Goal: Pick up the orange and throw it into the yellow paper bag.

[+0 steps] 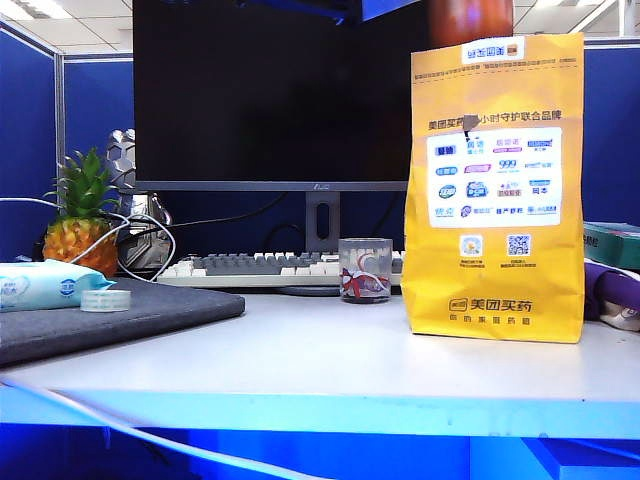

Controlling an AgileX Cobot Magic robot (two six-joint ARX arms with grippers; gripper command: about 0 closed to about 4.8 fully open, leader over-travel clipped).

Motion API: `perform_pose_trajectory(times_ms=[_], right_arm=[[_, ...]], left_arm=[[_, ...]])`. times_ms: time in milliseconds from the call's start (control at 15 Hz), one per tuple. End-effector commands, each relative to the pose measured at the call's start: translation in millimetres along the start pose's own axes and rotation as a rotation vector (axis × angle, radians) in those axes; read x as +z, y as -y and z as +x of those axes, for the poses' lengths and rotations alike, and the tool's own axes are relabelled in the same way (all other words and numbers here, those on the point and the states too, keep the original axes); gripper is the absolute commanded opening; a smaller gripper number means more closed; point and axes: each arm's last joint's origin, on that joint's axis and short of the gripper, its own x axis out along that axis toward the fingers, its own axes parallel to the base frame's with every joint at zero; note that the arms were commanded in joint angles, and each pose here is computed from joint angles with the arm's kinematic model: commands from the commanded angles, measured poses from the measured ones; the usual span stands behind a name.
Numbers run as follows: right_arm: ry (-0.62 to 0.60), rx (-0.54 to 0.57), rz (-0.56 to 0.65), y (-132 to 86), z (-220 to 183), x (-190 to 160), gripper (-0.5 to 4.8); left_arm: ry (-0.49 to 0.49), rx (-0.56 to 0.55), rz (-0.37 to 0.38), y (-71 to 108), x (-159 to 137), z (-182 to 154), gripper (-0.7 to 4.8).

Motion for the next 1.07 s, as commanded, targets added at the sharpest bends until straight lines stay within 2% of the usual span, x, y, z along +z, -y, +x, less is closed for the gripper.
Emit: perform_pose_trajectory(times_ms=[67, 200, 267, 334, 467, 534, 600, 734, 800, 867, 1001, 1067], right_arm=[[0.010, 0.008, 0.000, 0, -1, 1, 4.79], [0.009, 0.008, -0.001, -1, -3, 1, 4.79], [0.031, -0.011, -0.004, -1, -7, 1, 4.79], [0.092, -0.056, -0.012, 0, -16, 5, 4.79], [0.257, -0.099, -0.039, -2, -41, 11, 4.79], [0.326, -0.113, -0.046, -4, -57, 11, 4.79], [0.387, -0.130, -0.054, -7, -71, 3, 4.79], [0.485, -0.159, -0.045, -11, -74, -18, 4.79], [0.546, -0.131, -0.014, -14, -64, -33, 4.79], [0.592, -0.082, 0.024, -16, -51, -46, 4.79], [0.602, -0.060, 0.074, -17, -21, -71, 4.79], [0.576, -0.053, 0.082, -17, -5, -84, 4.79]], left_arm=[[0.026, -0.003, 0.018, 4.8, 5, 3, 4.79], [0.039, 0.004, 0.040, 8.5, 30, -9, 4.79], [0.013, 0.045, 0.066, 10.7, 55, -29, 4.79], [-0.047, 0.170, 0.150, 18.5, 86, -58, 4.79], [-0.222, 0.521, 0.298, 36.5, 133, -116, 4.79], [-0.332, 0.707, 0.370, 51.8, 154, -149, 4.79], [-0.380, 0.813, 0.389, 76.0, 175, -191, 4.79], [-0.348, 0.890, 0.416, 114.9, 185, -237, 4.79], [-0.338, 0.975, 0.430, 137.7, 181, -261, 4.79], [-0.324, 1.063, 0.449, 160.5, 173, -281, 4.79], [-0.235, 1.090, 0.495, 198.6, 148, -309, 4.79], [-0.200, 1.096, 0.487, 211.1, 131, -318, 4.79]])
